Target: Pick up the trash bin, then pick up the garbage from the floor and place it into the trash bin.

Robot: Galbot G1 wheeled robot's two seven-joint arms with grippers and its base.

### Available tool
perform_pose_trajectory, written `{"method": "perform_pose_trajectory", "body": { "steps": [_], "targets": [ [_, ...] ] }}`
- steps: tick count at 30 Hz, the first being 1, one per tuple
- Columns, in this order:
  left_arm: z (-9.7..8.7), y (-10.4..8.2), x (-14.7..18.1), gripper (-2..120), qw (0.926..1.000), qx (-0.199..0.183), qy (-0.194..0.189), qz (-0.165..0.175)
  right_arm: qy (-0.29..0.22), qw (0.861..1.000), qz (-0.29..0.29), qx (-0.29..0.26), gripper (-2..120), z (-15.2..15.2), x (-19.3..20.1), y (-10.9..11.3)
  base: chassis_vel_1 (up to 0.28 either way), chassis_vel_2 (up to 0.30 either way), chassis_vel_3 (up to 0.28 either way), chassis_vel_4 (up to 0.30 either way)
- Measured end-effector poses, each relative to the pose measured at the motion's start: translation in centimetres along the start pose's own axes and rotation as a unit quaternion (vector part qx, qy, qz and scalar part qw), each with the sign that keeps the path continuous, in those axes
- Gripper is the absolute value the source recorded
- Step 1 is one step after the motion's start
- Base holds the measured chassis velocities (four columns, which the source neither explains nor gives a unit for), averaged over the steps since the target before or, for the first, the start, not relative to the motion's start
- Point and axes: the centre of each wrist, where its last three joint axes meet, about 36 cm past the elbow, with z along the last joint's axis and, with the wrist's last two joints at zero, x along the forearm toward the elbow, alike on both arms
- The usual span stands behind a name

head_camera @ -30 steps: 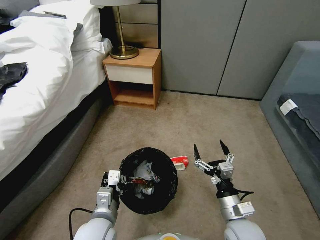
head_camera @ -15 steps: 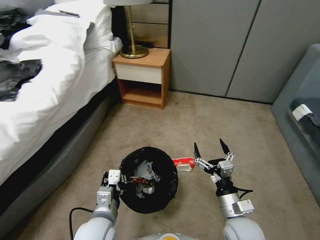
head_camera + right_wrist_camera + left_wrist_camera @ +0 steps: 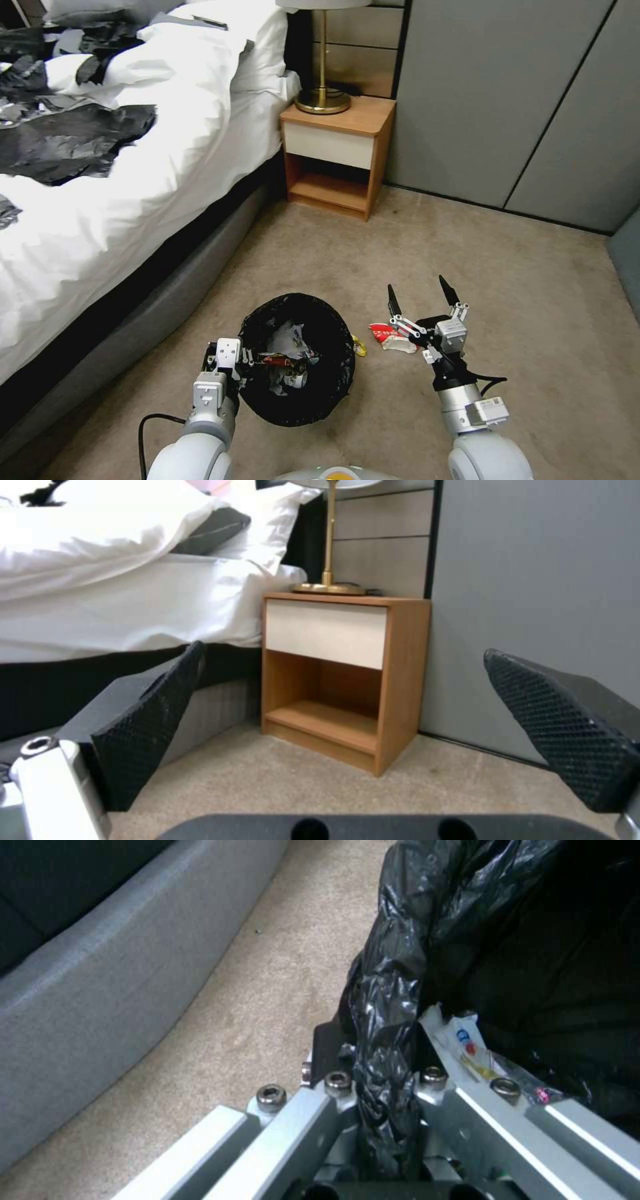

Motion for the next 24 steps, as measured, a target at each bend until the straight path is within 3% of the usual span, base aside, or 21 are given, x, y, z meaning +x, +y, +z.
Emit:
{"method": "perform_pose_trajectory", "body": {
  "steps": [24],
  "targets": [
    [0.22,-0.12,-0.05,0,1.0,-0.001,0.001,0.002,0.007,1.0,0.012,0.008,100,0.63,0.12,-0.85,0.0,0.0,0.0,0.0]
  ]
}}
